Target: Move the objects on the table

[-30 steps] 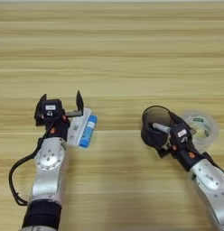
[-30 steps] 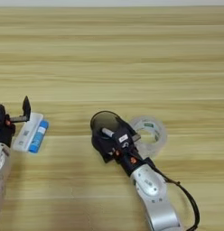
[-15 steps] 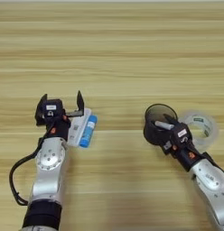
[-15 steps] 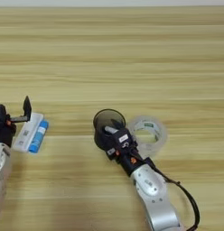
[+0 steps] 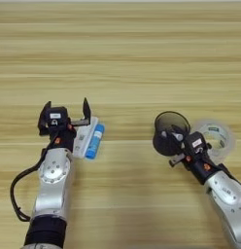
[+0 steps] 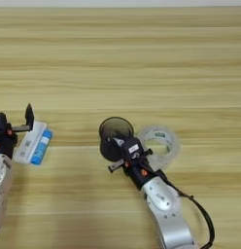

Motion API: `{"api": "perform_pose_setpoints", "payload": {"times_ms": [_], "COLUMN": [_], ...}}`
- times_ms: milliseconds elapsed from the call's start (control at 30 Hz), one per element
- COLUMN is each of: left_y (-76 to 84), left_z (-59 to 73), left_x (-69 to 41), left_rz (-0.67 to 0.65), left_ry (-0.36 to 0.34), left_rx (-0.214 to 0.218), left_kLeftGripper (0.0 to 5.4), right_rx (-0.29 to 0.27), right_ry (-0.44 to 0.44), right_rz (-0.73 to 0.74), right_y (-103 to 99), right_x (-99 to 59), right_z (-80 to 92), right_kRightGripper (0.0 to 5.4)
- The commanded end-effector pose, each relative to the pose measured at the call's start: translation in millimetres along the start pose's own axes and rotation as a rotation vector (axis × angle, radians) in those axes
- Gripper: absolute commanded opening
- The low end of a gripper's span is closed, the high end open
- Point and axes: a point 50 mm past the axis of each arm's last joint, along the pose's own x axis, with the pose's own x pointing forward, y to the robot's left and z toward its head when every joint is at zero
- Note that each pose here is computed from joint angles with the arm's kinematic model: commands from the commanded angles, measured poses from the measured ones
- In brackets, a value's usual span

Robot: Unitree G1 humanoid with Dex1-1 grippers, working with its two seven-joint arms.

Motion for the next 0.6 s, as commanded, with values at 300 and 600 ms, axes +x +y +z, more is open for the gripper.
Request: {"api": "perform_pose_setpoints", "payload": {"times_ms": [300,600], "left_y": [-1.7,-2.0], "left_z": [0.4,0.4], "left_x": [1.1,0.9], "left_rz": [-0.002,-0.004], "left_ry": [-0.004,-0.003], "left_rx": [0.011,0.012], "left_kLeftGripper": [5.4,5.4], "right_rx": [-0.007,-0.012], "right_ry": [-0.022,-0.093], "right_rz": [-0.025,-0.07], "right_y": [-3.1,-9.2], "right_x": [-1.5,-1.3], "right_z": [4.2,14.5], "right_kRightGripper": [0.74,0.74]}}
